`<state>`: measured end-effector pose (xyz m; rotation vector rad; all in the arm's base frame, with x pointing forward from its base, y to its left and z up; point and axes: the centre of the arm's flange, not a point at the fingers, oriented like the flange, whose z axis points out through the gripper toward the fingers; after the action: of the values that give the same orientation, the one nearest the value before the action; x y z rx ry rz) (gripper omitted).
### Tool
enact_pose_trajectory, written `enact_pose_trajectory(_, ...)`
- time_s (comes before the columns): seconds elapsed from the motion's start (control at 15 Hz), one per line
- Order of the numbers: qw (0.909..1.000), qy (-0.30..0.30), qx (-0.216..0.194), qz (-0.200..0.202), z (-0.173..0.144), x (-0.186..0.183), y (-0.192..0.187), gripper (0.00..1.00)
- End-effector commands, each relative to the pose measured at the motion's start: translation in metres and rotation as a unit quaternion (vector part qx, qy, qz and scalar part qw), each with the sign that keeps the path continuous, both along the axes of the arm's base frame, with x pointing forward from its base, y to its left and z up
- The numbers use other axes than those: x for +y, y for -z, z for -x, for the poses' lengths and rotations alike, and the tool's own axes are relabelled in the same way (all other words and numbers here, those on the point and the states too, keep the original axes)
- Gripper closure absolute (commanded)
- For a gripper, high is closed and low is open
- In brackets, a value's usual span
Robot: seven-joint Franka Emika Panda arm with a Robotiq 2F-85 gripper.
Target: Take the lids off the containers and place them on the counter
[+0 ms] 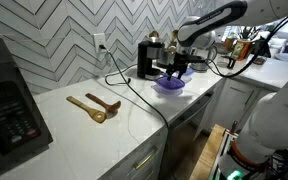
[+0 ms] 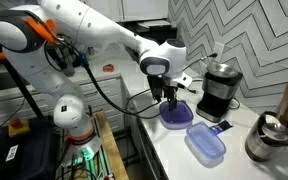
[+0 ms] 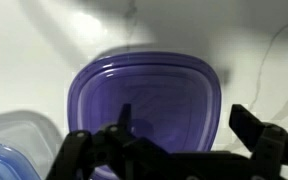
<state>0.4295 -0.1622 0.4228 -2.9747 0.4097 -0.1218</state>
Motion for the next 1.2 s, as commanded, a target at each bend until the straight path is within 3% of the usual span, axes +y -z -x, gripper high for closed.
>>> enact_pose_trajectory(0.0, 1.0000, 0.000, 0.000, 0.000, 0.000, 0.000, 0.000, 0.00)
enact_pose_trajectory(0.47, 0.9980, 0.062, -0.014, -0.006, 0.018, -0.018, -0.011, 0.00)
enact_pose_trajectory(1.13, 0.9860, 0.162, -0.001, -0.039, 0.045, -0.047, 0.004, 0.00)
